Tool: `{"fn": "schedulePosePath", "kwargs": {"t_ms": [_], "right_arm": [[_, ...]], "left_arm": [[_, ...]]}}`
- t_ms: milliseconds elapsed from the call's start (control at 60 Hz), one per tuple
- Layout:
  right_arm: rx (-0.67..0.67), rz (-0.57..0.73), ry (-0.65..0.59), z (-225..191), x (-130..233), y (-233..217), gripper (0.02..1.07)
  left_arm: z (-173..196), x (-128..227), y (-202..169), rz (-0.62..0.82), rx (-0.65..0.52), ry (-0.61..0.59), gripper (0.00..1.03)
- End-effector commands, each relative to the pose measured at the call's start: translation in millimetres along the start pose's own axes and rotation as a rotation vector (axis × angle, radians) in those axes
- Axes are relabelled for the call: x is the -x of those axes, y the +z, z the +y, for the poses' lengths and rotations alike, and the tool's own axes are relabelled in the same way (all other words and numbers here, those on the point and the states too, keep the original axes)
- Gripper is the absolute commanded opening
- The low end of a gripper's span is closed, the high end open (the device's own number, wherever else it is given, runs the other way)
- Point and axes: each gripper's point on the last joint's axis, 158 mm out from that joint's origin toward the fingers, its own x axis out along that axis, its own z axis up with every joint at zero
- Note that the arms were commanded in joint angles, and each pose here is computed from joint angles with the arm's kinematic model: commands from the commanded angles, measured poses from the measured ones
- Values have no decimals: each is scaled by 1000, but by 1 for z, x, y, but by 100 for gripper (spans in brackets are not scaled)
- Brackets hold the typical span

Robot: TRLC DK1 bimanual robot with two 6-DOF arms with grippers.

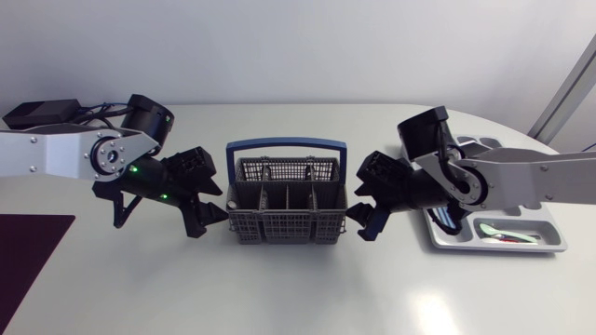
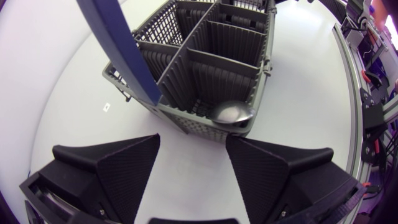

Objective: Unload the cutlery basket into the drawer organizer.

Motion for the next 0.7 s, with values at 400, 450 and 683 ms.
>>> {"fn": "schedulePosePath", "kwargs": {"t_ms": [400,450,683], "right_arm": [[-12,-19,-28,-17,2,0,72],[-9,-18,-27,-15,2,1,72],[2,-18,-16,-4,5,1,72]], "left_arm": [[-1,-15,36,-53,12,27,75],[2,-15,35,-53,18,33,75],[10,-13,29,-54,38,50,76]]}}
